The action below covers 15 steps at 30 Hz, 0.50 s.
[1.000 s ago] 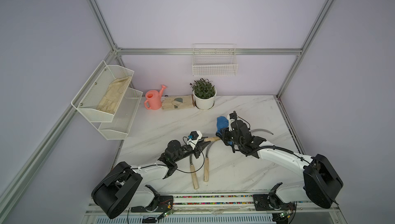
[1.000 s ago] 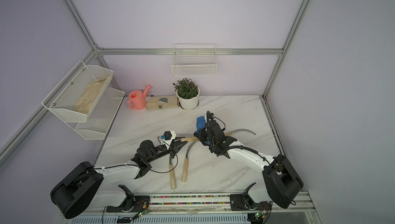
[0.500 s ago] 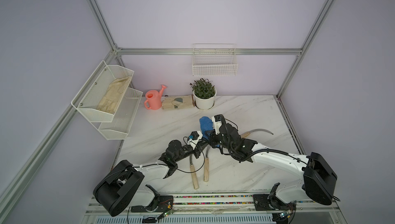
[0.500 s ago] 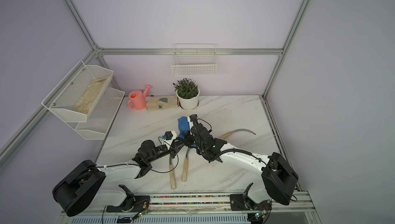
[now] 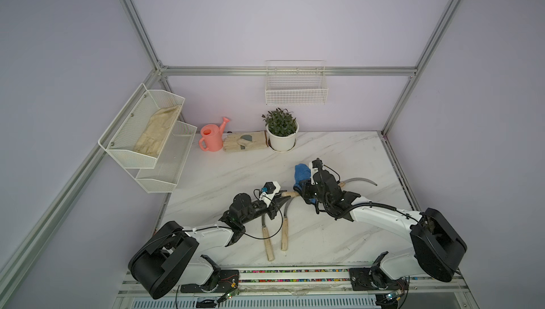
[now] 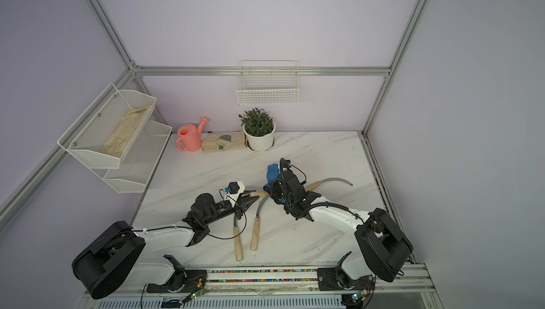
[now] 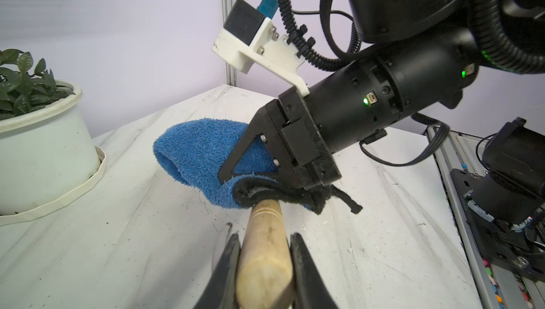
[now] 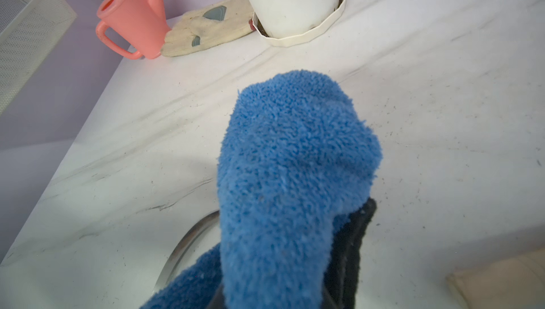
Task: Wipe small sickles with rags
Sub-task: Wipe the small sickle.
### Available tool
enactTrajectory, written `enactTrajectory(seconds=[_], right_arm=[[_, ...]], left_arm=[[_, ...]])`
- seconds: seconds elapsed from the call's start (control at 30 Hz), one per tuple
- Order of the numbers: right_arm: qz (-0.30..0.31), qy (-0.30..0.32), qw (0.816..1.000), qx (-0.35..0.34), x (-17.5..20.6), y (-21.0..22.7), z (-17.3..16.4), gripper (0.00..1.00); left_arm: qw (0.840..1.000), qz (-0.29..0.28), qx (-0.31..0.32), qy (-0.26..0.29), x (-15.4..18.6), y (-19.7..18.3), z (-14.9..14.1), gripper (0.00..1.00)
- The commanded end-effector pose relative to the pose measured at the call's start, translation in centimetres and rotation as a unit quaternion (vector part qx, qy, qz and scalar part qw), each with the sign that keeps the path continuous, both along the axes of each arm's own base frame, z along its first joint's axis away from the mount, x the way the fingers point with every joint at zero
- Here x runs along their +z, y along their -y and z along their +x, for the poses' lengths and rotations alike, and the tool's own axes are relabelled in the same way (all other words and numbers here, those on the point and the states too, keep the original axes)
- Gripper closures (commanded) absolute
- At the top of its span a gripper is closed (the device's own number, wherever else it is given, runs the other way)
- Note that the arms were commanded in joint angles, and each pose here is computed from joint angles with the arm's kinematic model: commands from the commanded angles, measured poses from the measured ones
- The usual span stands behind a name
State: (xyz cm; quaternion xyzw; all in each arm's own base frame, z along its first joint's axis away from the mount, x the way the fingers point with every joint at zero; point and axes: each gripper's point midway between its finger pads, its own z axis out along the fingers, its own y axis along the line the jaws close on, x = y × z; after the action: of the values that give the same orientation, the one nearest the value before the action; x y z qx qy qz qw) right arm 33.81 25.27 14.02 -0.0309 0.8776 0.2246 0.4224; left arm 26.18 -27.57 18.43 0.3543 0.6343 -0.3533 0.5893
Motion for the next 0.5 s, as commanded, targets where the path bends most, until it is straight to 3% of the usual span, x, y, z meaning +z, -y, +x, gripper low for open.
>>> enactTrajectory(seconds=[0.0,0.07,0.27,0.47], right_arm=[[0.011,-0.005,1.000,0.024,0.6,-0.6,-1.1,1.00],[0.023,-0.005,0.999,0.038,0.9,-1.4,-1.3,1.00],[0.036,0.015,0.995,0.088,2.9,-5.3,-3.2,1.00],[0.056,0.016,0.991,0.119,3.8,-7.2,-4.8,1.00]], left_arm=[[0.995,-0.037,-0.051,0.080,4.6,1.4,-0.9,1.00],[0.993,-0.033,-0.085,0.081,4.5,2.1,-1.5,1.00],[0.990,-0.022,-0.106,0.086,3.7,2.8,-1.6,1.00],[0.993,0.024,-0.109,0.044,0.4,3.5,-0.7,1.00]])
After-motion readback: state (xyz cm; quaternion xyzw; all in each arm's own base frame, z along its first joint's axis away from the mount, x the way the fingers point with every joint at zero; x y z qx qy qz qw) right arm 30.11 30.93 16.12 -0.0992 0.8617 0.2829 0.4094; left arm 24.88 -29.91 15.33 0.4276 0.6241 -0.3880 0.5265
